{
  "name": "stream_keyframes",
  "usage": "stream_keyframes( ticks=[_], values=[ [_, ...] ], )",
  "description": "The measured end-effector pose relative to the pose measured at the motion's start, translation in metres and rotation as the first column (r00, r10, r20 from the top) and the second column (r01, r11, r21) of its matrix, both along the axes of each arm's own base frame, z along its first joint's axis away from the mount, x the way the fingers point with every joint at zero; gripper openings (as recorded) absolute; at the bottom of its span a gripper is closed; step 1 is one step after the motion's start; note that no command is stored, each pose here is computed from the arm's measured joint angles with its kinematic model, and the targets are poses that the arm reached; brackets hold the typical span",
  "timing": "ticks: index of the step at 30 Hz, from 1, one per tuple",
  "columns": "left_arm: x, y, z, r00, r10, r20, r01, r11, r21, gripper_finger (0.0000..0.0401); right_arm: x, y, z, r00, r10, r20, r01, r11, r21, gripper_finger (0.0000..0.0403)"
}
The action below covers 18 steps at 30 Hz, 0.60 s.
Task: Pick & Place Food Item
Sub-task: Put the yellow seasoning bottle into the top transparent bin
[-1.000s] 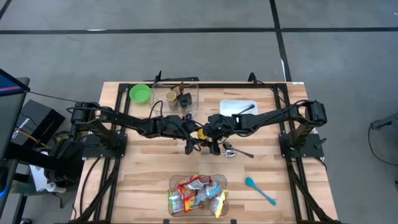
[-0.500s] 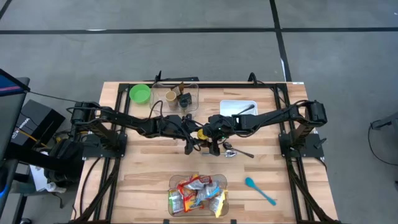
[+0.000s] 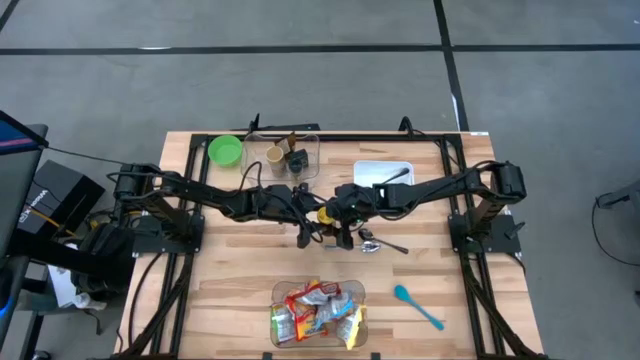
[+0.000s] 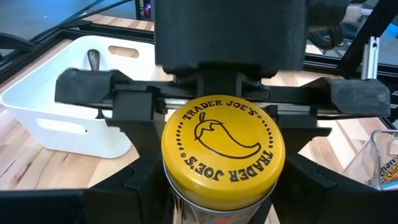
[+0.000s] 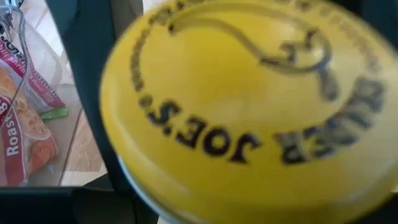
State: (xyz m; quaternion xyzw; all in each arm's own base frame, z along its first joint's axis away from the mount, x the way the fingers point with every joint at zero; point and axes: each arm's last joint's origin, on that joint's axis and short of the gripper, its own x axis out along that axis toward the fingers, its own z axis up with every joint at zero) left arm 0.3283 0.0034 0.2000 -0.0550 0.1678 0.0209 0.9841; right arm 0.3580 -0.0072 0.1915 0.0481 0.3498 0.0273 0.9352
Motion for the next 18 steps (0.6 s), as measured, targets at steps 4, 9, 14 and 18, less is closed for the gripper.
stream_keyframes(
  ticks=[4, 9, 14, 18],
  values=[
    [-0.0001, 0.0001, -0.0001, 1.0, 0.003, -0.001, -0.003, 1.0, 0.001, 0.0215, 0.0003, -0.0002, 0.0003, 1.0, -0.001, 0.004, 0.001, 1.0, -0.001, 0.0273],
    [0.0, 0.0001, 0.0001, 1.0, 0.002, 0.002, -0.002, 1.0, 0.001, 0.0215, -0.0009, -0.0001, -0.001, 1.0, 0.024, -0.011, -0.024, 0.999, -0.029, 0.0322],
    [0.0, 0.0, 0.0002, 1.0, 0.001, 0.003, -0.001, 1.0, 0.001, 0.0215, -0.0055, -0.0055, -0.0055, 0.997, 0.033, -0.075, -0.037, 0.998, -0.051, 0.035],
    [-0.0001, 0.0001, -0.0001, 1.0, 0.001, -0.001, -0.001, 1.0, 0.003, 0.0215, -0.0088, -0.0094, -0.0077, 0.993, 0.026, -0.116, -0.032, 0.998, -0.052, 0.0358]
  ],
)
